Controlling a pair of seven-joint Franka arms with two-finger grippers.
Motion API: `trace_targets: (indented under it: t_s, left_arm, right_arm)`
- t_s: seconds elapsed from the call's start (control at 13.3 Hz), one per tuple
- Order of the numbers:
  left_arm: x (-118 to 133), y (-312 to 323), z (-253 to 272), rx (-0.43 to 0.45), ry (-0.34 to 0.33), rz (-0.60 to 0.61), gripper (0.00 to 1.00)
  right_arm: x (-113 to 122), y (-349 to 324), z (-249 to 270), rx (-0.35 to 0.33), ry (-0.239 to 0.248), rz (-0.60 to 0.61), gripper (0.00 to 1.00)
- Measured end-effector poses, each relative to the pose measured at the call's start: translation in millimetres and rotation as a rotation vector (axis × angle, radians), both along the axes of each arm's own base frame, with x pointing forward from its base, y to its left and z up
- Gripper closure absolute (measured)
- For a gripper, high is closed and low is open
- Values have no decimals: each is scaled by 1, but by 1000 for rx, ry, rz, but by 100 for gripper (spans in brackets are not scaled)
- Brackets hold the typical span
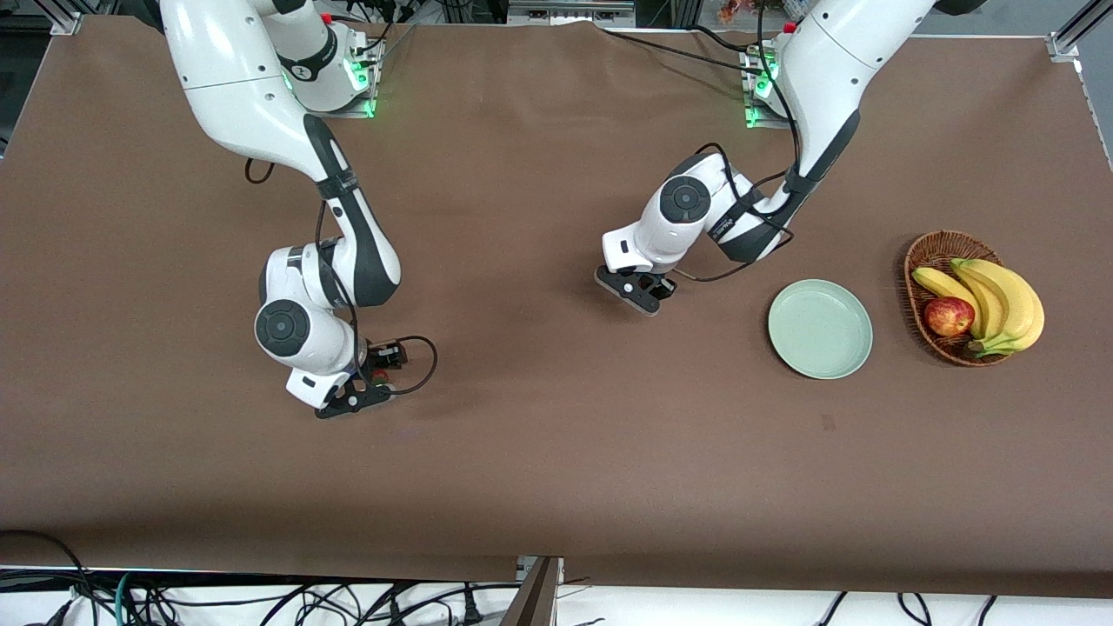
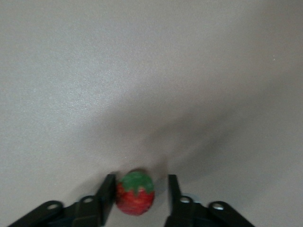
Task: Collect all strawberries into plate
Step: 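Carry the strawberry over the plate with the left gripper while the right lifts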
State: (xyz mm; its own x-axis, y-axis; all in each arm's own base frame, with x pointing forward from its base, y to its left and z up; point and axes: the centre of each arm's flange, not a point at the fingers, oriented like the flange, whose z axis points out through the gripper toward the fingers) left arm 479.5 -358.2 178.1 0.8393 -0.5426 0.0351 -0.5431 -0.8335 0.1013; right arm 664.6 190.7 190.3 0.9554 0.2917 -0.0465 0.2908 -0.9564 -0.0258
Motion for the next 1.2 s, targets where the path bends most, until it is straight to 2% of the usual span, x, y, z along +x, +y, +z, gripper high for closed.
trace_targets:
  t_s: [0.08, 0.3, 0.45, 0.75, 0.98, 1.05, 1.2]
  left_arm:
    - [0, 0, 0, 7, -9, -14, 67]
    - [4, 4, 12, 78, 3, -39, 67]
    - [15, 13, 43, 160, 17, -72, 67]
    - [38, 53, 97, 242, 18, -183, 67]
    - [62, 108, 114, 202, 67, -287, 67]
    - [70, 129, 118, 186, 81, -320, 67]
    - [83, 173, 124, 139, 105, -398, 67]
  right_arm:
    - [0, -1, -1, 0, -1, -1, 33]
    - [0, -1, -1, 0, -2, 0, 39]
    - [0, -1, -2, 0, -2, 0, 42]
    - [0, -1, -6, 0, -7, -2, 46]
    - [1, -2, -12, 0, -24, -4, 49]
    - [2, -3, -11, 0, -28, -6, 57]
    - [3, -2, -9, 2, -31, -6, 59]
